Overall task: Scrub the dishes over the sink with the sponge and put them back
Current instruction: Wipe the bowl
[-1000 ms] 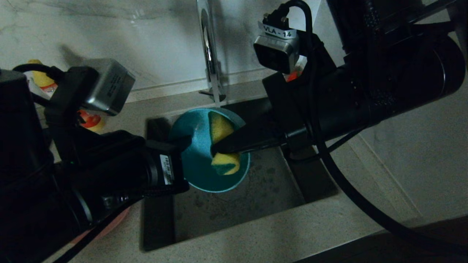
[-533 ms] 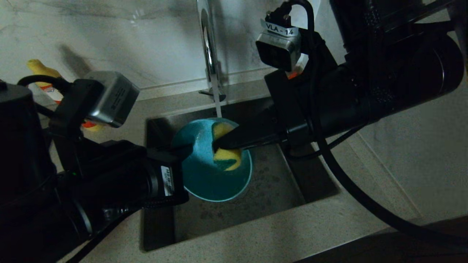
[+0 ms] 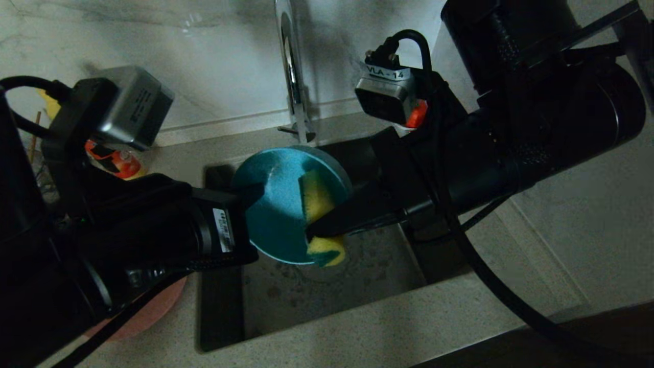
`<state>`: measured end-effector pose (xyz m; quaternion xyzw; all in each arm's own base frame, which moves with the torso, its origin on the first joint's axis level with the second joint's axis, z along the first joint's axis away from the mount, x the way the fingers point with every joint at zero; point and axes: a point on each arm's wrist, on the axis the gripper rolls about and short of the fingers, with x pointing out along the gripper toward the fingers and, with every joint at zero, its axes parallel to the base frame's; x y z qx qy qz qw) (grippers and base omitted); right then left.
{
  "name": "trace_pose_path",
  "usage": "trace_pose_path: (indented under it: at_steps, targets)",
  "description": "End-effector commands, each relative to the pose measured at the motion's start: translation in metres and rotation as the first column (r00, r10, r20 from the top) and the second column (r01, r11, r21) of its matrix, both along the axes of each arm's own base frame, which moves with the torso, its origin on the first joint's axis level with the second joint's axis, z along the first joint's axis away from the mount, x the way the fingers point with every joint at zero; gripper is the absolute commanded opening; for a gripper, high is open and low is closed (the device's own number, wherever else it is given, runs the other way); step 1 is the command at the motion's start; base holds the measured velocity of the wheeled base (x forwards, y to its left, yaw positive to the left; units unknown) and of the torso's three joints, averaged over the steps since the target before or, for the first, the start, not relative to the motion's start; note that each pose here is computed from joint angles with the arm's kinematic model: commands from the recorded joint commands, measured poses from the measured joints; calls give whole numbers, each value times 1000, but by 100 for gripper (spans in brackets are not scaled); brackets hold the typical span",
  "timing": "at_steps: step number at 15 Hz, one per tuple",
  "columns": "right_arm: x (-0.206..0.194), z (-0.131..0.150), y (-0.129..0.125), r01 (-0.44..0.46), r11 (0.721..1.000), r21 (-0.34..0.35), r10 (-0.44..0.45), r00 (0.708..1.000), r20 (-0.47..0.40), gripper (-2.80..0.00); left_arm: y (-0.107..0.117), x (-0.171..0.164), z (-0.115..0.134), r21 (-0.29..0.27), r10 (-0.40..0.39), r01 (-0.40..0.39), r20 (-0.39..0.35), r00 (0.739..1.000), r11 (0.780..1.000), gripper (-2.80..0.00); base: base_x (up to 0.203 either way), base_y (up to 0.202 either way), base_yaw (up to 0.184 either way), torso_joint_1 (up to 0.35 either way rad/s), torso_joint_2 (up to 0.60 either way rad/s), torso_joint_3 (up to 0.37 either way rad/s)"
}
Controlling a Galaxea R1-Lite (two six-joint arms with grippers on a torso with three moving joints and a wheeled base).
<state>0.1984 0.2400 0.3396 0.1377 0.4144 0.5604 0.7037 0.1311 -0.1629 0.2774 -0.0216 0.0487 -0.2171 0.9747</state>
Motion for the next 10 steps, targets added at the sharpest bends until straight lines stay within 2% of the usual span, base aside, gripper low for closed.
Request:
trace_pose_path:
  at_steps: [1, 7, 10]
  targets:
    - [1, -5, 6, -14, 1000, -12, 14, 1000, -14, -280, 0, 0, 3, -12, 1, -1, 7, 1000, 1000, -280, 0, 0, 0, 0, 0, 0]
    - [-11, -15, 29, -86, 996, -33, 84, 996, -36, -280, -5, 4, 4, -12, 1, -1, 7, 1000, 1000, -280, 0, 0, 0, 0, 0, 0]
    - [-13, -13, 30, -90, 996, -21, 89, 996, -27, -280, -6, 5, 1, -5, 0, 0, 1, 1000, 1000, -280, 0, 0, 0, 0, 0, 0]
